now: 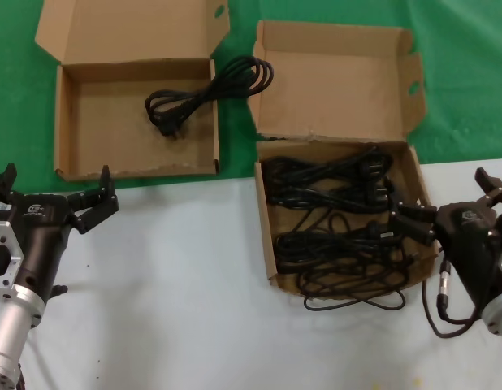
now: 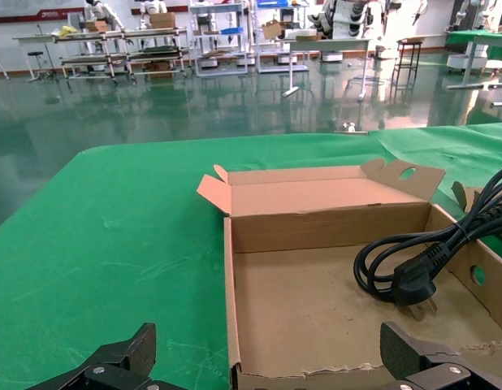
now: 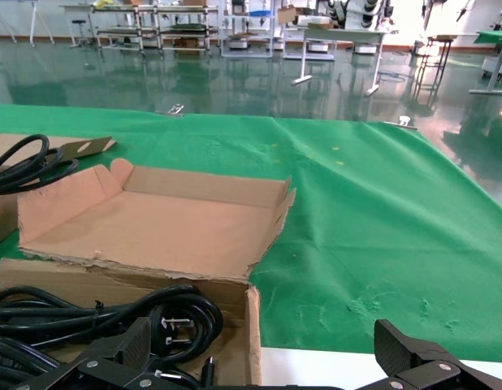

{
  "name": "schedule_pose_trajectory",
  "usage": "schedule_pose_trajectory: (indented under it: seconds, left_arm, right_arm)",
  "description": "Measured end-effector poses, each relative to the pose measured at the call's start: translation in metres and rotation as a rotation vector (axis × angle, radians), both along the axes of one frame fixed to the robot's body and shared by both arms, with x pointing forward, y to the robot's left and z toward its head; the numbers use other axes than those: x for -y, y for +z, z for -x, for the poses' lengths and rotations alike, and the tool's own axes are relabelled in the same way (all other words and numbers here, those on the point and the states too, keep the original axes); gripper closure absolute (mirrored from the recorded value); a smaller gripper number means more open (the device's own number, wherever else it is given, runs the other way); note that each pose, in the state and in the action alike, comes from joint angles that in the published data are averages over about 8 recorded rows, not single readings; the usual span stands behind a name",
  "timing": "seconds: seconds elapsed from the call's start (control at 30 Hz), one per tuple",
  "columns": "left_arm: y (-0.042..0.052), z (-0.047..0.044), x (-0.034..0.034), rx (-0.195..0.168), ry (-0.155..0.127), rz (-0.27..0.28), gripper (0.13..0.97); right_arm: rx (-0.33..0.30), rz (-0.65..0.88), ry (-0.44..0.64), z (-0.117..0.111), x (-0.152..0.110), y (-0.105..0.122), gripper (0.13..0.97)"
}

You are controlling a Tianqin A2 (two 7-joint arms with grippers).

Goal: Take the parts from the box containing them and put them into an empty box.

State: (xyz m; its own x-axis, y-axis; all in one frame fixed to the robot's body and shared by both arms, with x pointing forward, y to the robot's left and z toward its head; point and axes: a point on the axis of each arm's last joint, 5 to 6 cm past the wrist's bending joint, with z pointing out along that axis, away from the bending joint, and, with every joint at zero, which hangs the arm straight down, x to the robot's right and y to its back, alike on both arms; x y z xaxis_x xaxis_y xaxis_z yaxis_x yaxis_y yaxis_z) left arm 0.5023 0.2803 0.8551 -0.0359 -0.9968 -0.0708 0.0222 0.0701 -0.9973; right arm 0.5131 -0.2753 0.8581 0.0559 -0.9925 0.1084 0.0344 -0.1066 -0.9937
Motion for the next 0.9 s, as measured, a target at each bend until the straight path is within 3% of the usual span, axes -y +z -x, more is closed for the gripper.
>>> schedule_pose_trajectory:
  seconds: [0.9]
  left_arm:
    - [0.0, 0.0, 0.0, 0.0, 0.0, 0.0, 0.132]
  right_arm:
    - [0.0, 0.0, 0.0, 0.0, 0.0, 0.0, 0.13]
